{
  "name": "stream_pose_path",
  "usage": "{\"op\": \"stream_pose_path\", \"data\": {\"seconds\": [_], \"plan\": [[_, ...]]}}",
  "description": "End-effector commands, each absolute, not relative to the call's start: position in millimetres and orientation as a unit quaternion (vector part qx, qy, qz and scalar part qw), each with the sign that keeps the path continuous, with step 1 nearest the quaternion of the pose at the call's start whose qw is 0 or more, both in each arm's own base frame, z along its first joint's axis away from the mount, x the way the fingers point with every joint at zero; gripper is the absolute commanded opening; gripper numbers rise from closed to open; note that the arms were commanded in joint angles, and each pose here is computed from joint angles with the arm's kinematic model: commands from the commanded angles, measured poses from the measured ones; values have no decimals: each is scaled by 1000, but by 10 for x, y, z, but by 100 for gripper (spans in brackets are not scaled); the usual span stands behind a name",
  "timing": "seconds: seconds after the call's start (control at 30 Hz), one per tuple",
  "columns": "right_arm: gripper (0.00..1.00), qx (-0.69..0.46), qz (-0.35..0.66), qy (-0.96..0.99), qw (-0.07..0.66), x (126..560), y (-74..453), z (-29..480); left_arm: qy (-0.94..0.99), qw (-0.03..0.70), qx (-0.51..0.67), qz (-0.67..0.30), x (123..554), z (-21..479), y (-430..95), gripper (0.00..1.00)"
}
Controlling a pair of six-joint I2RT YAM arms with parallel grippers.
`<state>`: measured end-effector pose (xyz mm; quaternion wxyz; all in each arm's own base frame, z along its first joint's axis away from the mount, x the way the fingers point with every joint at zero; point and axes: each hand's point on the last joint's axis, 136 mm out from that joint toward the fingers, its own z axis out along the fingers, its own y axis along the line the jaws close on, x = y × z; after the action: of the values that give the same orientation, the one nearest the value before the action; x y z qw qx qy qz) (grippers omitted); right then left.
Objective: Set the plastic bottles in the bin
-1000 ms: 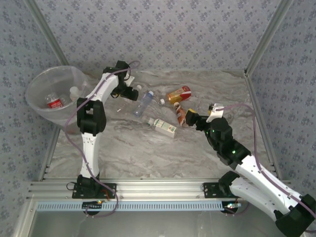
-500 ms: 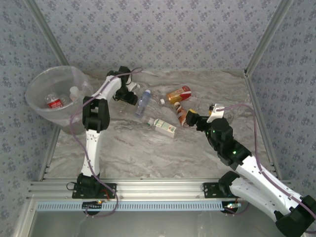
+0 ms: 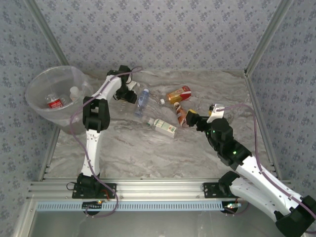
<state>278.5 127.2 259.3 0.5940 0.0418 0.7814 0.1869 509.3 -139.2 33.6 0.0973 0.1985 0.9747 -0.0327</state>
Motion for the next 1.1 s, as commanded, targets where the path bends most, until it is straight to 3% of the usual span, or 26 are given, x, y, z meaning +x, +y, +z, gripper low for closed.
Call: {"op": "stream_pose_path", "data": {"seconds": [0.0,0.2,0.73,1.07], "plan": [[100,47,188,781,593,2769,1245,2599,973,137,178,-44,5162,756,-1407,55],[100,67,186,781,593,2776,1201,2589,972,175,151,-50,5171,1098,-1406,50],[100,35,198,787,584,2878,1399,2541,951,245,132,-133,4847,1849,-1607,50],[100,-11,225,791,568,2948,1675,2549,897,326,141,-263,4485,2758,-1904,50]]}}
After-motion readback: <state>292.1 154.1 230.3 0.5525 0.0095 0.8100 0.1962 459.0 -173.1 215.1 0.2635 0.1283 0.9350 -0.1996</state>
